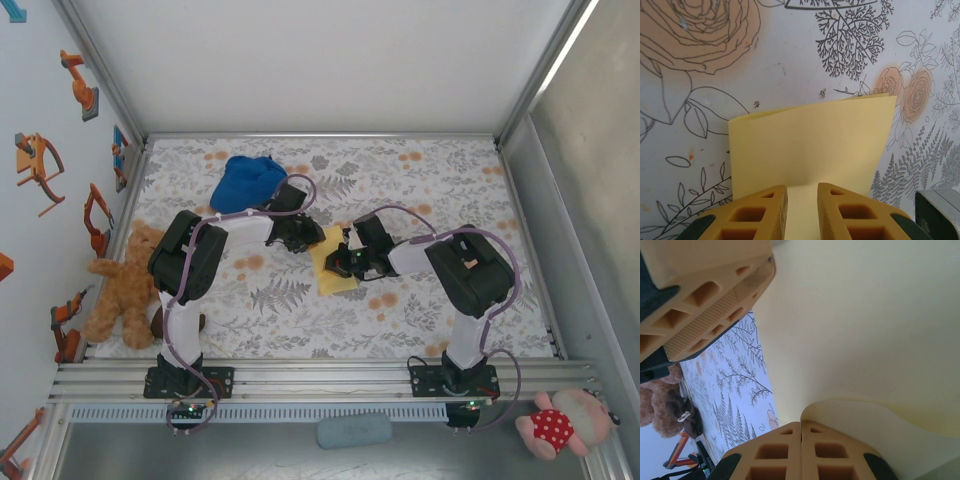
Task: Fold a paper plane with a square sheet of paper (pick it up from the middle)
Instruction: Second fold the triangle at the center of the table.
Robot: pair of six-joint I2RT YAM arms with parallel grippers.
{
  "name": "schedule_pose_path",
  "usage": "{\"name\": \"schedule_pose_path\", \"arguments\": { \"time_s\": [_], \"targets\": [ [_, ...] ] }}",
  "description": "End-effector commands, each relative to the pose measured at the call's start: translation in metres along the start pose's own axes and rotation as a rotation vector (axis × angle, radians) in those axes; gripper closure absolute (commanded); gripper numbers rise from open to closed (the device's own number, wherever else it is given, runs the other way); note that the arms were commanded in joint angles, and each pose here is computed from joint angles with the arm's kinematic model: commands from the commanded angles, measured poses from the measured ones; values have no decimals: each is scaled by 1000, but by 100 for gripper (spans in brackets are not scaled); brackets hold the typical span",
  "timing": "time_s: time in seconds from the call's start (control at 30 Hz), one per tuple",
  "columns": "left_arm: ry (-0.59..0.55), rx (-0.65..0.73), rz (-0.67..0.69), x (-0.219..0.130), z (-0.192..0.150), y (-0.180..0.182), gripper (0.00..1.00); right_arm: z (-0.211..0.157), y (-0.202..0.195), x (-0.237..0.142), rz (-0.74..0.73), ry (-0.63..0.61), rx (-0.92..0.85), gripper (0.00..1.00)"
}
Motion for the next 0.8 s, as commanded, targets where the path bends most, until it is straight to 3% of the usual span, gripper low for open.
{"name": "schedule_pose_path", "arguments": {
  "time_s": [0.0, 0.4, 0.77],
  "targets": [
    [60, -20, 54, 9, -13, 15, 75, 2, 3, 5, 12, 1, -24, 100],
    [46, -17, 41, 2, -10, 10, 75, 0, -15, 11, -96, 12, 40, 98],
    [-83, -9, 10, -45, 9, -5, 74, -3, -25, 10, -160, 21, 66, 75]
  ]
}}
Point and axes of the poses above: each hand's point on the last joint's axis, 136 mm out from that joint toward the fingers, its own x axis out along the fingers, its own y axis along the line the jaws close on, z = x × y, the point moved 10 cm from there along -x, back along the fingers, and after that the axes turned 12 degrees about x, right-handed, at the moved point
